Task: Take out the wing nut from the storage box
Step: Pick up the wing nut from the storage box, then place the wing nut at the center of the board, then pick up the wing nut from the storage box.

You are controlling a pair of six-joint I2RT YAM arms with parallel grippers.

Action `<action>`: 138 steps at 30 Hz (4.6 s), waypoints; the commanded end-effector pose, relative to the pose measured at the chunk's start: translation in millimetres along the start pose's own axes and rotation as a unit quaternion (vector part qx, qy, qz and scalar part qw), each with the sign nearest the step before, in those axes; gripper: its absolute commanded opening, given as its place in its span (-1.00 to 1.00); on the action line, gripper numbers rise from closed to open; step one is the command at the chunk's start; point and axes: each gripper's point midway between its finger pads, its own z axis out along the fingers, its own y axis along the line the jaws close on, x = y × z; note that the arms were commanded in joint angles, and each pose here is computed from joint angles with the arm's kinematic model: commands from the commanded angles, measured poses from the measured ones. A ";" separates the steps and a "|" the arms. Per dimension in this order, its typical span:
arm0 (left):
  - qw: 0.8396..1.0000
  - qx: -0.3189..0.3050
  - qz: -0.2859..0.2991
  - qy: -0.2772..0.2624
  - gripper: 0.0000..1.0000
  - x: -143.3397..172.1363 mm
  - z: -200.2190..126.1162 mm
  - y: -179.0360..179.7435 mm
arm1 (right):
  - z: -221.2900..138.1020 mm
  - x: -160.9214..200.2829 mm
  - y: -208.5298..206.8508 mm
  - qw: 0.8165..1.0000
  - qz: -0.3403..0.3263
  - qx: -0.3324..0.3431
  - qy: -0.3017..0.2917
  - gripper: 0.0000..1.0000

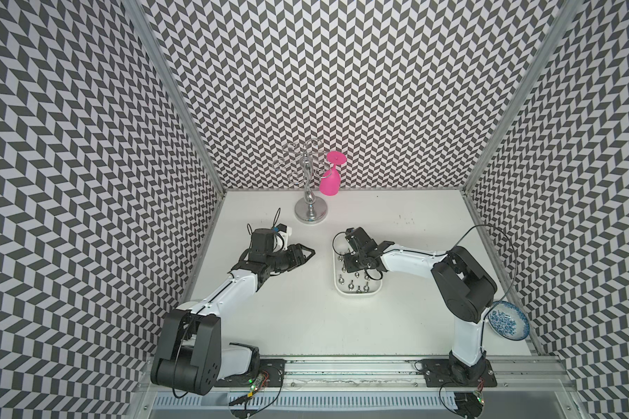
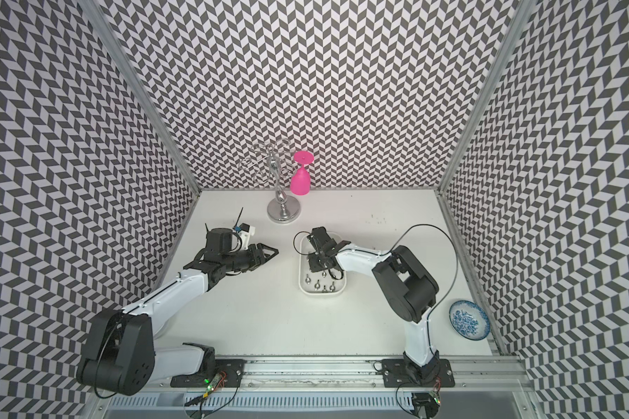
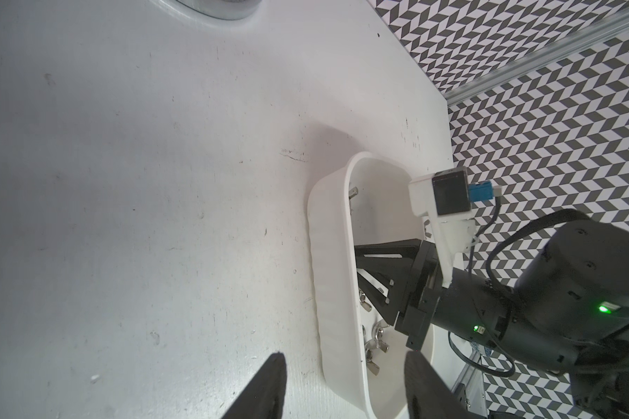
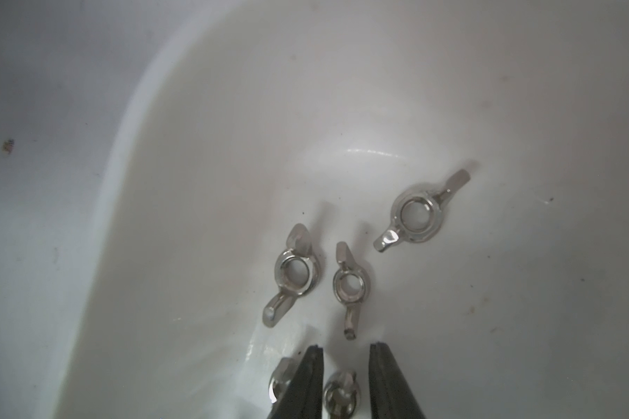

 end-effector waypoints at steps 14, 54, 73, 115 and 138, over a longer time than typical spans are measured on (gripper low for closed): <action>1.000 0.006 0.011 -0.004 0.11 -1.7 -1.1 -2.8 | 11.2 0.0 -6.4 1.000 0.005 0.022 -0.002 -0.83; 0.980 0.091 0.113 0.135 0.09 100.5 103.4 -136.3 | -32.5 -21.0 -179.0 0.971 0.182 0.134 -0.082 -1.00; 0.975 0.099 0.138 0.140 0.10 100.8 101.7 -143.1 | -22.0 -8.3 -187.9 0.969 0.184 0.154 -0.064 -0.72; 1.000 0.019 0.004 0.011 0.12 0.8 -3.6 2.3 | -24.0 -12.5 40.3 0.996 0.029 -0.073 -0.048 -0.35; 1.000 0.026 0.004 0.012 0.12 2.6 -5.0 -0.5 | 7.3 0.1 32.6 0.999 0.024 -0.037 -0.023 -0.36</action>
